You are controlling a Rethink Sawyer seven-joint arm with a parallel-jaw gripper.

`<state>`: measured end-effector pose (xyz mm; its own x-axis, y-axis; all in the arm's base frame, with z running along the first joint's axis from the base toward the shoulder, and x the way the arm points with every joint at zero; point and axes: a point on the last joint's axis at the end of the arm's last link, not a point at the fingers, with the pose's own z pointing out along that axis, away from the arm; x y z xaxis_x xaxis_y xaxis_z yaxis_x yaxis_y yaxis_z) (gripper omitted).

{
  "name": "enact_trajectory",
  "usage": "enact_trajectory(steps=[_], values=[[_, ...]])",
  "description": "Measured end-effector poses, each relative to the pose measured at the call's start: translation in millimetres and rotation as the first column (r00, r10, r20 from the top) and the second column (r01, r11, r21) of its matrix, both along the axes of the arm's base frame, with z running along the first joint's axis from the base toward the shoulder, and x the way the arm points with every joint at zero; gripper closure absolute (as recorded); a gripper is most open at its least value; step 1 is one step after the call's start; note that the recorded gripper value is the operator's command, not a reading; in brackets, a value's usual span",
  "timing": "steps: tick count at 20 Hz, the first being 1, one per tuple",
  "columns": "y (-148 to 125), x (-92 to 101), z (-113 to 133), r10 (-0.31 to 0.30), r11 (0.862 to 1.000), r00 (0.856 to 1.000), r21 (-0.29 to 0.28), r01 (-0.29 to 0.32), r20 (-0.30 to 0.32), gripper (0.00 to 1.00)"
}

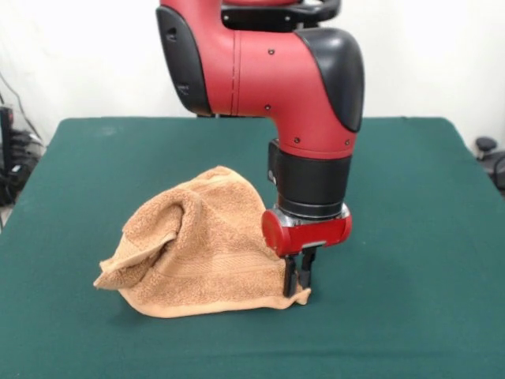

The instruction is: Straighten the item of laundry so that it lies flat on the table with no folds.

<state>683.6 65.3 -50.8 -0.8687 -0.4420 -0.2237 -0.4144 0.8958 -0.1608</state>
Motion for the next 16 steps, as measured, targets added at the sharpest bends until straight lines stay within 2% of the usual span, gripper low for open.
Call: enact_trajectory(steps=[14,15,16], values=[[-0.2,0.2,-0.1,-0.003,1.0,1.0,0.002,0.003,-0.001,1.0],[-1.2,0.8,0.3,-0.004,1.0,1.0,0.001,0.004,0.002,0.0],[-2.1,1.3,0.6,-0.005,1.0,1.0,0.0,0.005,0.003,0.0]])
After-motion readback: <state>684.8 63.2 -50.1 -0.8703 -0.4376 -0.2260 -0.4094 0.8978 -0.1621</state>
